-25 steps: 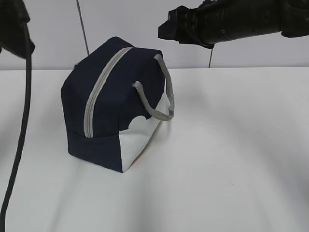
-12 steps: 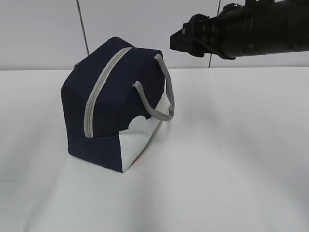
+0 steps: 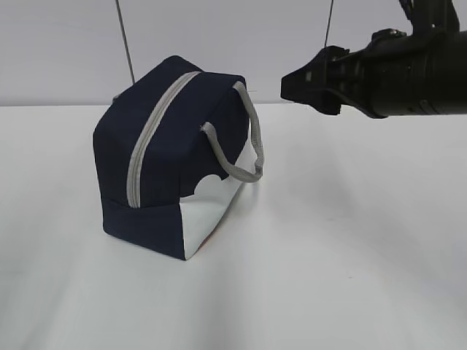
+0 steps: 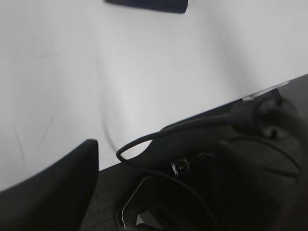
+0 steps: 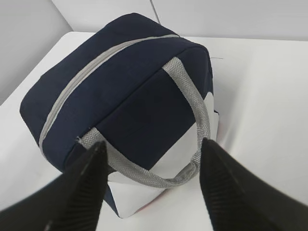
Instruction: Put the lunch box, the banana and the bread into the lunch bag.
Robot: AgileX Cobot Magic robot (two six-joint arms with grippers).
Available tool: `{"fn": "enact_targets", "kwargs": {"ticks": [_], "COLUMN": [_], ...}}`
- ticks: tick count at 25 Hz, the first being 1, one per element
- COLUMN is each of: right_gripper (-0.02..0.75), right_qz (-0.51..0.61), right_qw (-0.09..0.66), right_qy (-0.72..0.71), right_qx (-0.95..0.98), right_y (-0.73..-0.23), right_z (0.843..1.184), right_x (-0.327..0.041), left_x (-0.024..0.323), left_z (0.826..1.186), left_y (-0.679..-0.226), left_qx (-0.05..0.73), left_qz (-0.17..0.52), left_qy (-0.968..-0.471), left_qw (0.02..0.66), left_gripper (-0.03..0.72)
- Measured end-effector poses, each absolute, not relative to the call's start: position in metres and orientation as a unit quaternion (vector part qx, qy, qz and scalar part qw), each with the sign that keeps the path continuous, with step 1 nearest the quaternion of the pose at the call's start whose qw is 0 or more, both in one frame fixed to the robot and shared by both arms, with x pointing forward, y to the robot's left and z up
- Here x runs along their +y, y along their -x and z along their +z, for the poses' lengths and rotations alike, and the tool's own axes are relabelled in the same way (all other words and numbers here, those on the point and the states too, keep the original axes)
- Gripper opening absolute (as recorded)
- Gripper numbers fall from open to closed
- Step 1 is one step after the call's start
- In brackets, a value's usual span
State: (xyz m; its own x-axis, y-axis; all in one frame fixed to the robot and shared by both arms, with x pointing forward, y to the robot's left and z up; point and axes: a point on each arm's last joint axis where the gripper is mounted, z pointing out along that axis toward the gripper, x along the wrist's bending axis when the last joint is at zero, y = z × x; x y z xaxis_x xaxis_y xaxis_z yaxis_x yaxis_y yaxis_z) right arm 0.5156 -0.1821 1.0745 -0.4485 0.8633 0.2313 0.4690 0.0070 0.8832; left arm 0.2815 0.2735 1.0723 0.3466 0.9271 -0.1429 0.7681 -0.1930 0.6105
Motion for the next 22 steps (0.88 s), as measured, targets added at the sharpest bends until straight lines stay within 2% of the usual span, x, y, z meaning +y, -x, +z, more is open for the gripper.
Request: {"fn": "enact_targets", "kwargs": {"ticks": [9,15,22], "right_gripper": [0.449,0.449,0.448], "right_qz": [0.515,0.527,0.556], "right_qw": [0.208,0.230,0.258], "right_qy": [-0.487,-0.479,-0.453], "right_qx": [0.674,0.663,0.647], "right_y": [-0.475,-0.442,-0.403], "right_z": [1.075,1.077,1.083], "right_x": [-0.198,-0.212,-0.226], "left_x": [0.283,0.288,0.287], "left_z": [1.068,1.065,1.060], "left_y": [-0.245,-0.244,-0.245], "left_qx": [0.529,0.530,0.532], "left_qz": [0.202,0.223,0.216], "left_qy": [-0.739,-0.738,-0.740], "left_qw": [0.366,0.353,0.351], "left_gripper": [0.497,0.493,0.442]}}
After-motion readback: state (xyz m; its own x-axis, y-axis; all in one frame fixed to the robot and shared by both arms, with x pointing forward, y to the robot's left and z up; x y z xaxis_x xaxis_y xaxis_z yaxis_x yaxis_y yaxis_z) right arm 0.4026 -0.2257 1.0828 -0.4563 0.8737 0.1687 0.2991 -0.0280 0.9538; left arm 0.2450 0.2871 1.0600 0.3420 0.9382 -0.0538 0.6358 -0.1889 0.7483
